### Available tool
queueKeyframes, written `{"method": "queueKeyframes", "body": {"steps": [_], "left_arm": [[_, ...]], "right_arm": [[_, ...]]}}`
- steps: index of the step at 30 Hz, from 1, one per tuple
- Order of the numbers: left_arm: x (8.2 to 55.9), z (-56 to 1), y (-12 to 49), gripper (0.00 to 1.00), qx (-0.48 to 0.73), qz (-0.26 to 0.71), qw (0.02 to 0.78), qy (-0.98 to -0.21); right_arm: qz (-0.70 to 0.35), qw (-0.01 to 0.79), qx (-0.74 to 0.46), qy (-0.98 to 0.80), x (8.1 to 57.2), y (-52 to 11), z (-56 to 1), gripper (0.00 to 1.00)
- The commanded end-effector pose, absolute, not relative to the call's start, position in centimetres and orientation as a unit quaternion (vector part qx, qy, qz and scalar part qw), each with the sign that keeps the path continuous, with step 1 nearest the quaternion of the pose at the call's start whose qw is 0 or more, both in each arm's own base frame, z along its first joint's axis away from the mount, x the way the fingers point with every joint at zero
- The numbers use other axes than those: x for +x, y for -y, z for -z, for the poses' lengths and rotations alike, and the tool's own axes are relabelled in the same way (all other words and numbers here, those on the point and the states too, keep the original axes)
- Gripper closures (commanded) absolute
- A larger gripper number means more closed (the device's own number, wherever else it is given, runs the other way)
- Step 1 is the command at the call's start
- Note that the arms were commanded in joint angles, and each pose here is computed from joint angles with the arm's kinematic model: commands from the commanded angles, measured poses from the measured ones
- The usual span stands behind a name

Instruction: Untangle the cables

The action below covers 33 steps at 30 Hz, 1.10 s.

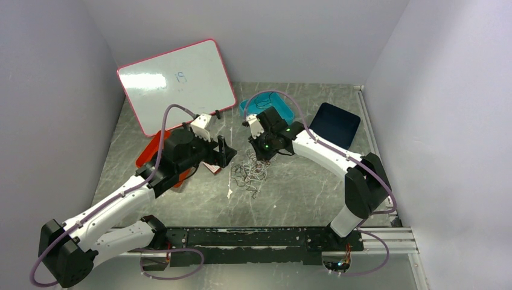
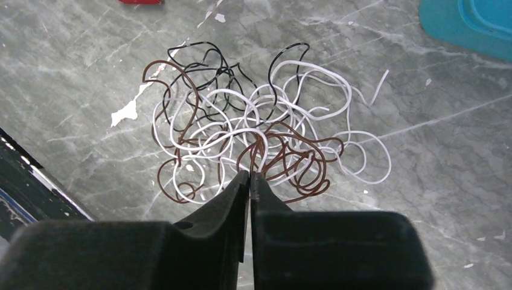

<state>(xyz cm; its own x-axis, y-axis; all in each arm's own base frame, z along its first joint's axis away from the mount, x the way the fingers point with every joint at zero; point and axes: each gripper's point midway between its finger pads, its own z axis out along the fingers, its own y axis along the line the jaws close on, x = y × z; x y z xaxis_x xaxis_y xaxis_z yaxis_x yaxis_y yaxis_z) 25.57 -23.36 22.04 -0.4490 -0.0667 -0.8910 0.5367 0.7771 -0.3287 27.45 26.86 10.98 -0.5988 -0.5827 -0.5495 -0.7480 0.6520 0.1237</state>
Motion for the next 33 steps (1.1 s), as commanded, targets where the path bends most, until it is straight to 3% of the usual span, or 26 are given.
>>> {"method": "queueKeyframes", "body": {"steps": [1,5,33], "left_arm": [[25.7,-22.1,23.1,0.12,0.137,0.300,0.509,-0.795],[25.6,-22.1,23.0,0.12,0.137,0.300,0.509,-0.795],[25.6,-21.6,23.2,0.12,0.138,0.303,0.506,-0.796]], "right_arm": [[-0.175,0.256,-0.382,-0.871,27.6,-27.0,-12.4,0.85],[-0.177,0.251,-0.382,-0.872,27.5,-27.1,-11.8,0.74],[-0.179,0.218,-0.368,-0.886,25.3,-26.5,-10.1,0.66]]}}
